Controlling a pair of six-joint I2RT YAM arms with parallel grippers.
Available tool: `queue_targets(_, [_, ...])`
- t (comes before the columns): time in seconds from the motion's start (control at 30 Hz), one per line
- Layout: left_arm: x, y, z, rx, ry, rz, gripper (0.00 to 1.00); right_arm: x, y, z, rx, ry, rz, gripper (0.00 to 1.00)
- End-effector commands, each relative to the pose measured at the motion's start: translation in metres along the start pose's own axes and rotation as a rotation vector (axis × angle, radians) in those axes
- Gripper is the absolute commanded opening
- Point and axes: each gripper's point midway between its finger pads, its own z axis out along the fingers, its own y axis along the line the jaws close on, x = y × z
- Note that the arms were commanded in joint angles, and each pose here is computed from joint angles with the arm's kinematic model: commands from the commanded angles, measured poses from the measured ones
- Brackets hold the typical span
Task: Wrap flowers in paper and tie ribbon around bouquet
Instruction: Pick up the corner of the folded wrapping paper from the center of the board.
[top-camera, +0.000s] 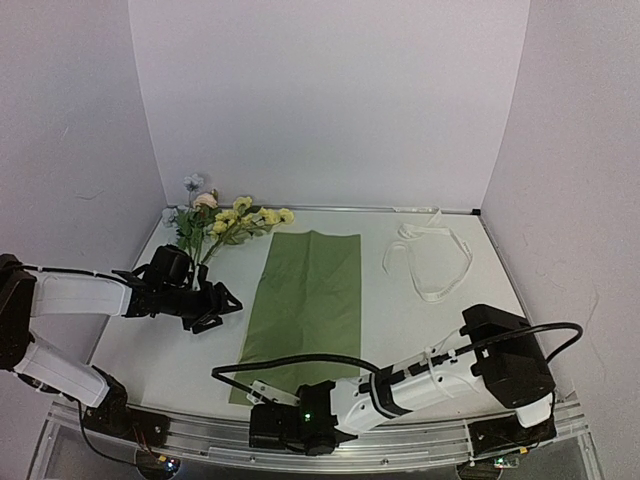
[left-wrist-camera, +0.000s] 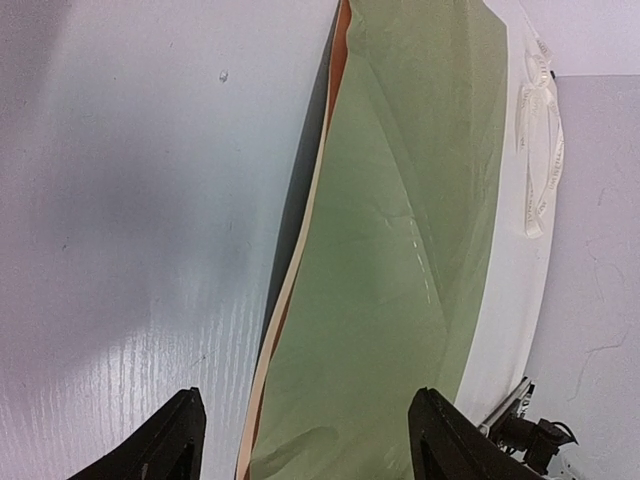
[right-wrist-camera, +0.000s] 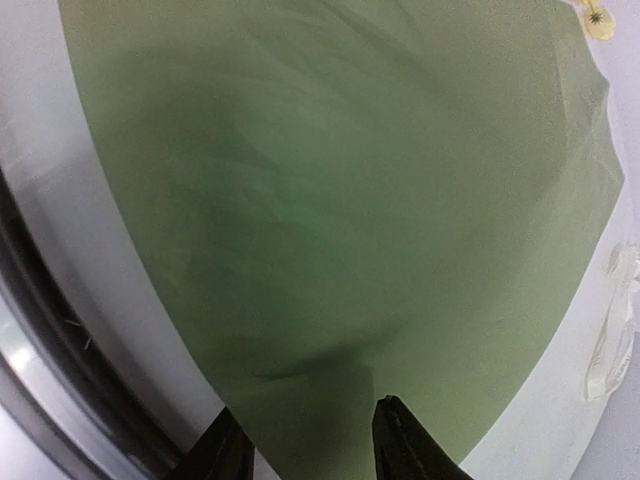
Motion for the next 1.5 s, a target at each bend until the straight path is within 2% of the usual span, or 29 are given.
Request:
queue_targets(0.0, [-0.007, -0.006, 0.003, 0.022, -0.019, 0.02, 0.72, -0.01, -0.017, 0.005, 0.064, -0.043, 0.047, 0.28])
queue_targets(0.1, [-0.006, -0.006, 0.007, 0.026, -0.012, 0.014, 0.72, -0.014, -0.024, 0.002, 0.083, -0.064, 0.071, 0.08])
queue_targets(0.17, [-0.004, -0.005, 0.009, 0.031, -0.002, 0.006, 0.72, -0.018, -0.031, -0.006, 0.093, -0.085, 0.094, 0.0])
queue_targets(0.5, [0.011, -0.022, 0.004, 0.181, 0.048, -0.098, 0.72, -0.037, -0.063, -0.048, 0.059, -0.188, 0.271, 0.0])
queue_targets(0.7, [0.015, -0.041, -0.01, 0.298, 0.062, -0.162, 0.75, -0.039, -0.062, -0.049, 0.017, -0.191, 0.311, 0.0])
queue_targets(0.97, [0.021, -0.028, -0.031, 0.244, 0.016, -0.19, 0.76, -0.038, -0.064, -0.047, -0.003, -0.186, 0.364, 0.0])
queue_targets(1.2, [0.035, -0.007, -0.03, 0.212, 0.02, -0.232, 0.69, -0.039, -0.087, -0.054, -0.005, -0.206, 0.527, 0.0])
queue_targets(1.3, [0.036, -0.01, -0.031, 0.241, 0.025, -0.238, 0.68, -0.038, -0.097, -0.056, 0.006, -0.216, 0.601, 0.0])
queue_targets(1.37, [0.035, -0.019, -0.032, 0.28, 0.035, -0.24, 0.7, -0.038, -0.102, -0.058, 0.008, -0.225, 0.638, 0.0])
queue_targets(1.47, [0.033, -0.031, -0.033, 0.34, 0.04, -0.26, 0.79, -0.041, -0.104, -0.061, 0.003, -0.238, 0.663, 0.0])
